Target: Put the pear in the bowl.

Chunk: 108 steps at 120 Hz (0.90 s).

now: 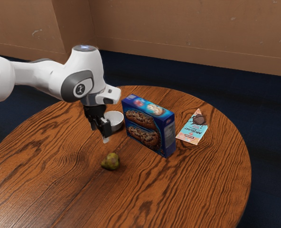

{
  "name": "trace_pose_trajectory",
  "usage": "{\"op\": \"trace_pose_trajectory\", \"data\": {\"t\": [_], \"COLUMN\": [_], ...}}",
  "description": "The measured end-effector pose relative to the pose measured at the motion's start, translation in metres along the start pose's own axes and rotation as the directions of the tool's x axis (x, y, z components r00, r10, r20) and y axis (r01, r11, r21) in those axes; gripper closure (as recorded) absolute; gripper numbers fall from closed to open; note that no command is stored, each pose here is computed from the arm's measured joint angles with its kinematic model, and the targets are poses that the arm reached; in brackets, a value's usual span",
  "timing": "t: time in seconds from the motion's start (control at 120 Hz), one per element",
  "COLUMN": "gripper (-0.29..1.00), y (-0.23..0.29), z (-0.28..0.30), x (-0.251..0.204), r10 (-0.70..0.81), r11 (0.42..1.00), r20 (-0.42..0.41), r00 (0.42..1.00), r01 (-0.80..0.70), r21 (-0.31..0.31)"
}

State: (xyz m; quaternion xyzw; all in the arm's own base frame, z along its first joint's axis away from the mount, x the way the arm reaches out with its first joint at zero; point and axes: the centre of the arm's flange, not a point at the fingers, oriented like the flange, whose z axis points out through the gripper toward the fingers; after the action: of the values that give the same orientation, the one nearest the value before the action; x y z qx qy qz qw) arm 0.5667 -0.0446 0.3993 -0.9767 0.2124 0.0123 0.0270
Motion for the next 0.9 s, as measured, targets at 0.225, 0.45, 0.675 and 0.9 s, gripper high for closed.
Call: {"op": "trace_pose_trajectory", "data": {"t": [0.225, 0.45, 0.675, 0.9], "gripper": [0.04, 0.04, 0.04, 0.04], "y": [-0.019, 0.005, 0.01, 0.001], "z": [0.046, 0.083, 0.108, 0.121], "x": [-0.004, 0.013, 0.022, 0.021], "r10": [0.164, 0.322, 0.38, 0.405], "r11": [0.986, 0.947, 0.925, 0.914], "r20": [-0.001, -0.02, -0.055, -0.063], "r00": [0.987, 0.947, 0.923, 0.912], "r01": [-0.164, -0.322, -0.38, -0.406], "r21": [0.011, 0.009, 0.003, -0.002]}}
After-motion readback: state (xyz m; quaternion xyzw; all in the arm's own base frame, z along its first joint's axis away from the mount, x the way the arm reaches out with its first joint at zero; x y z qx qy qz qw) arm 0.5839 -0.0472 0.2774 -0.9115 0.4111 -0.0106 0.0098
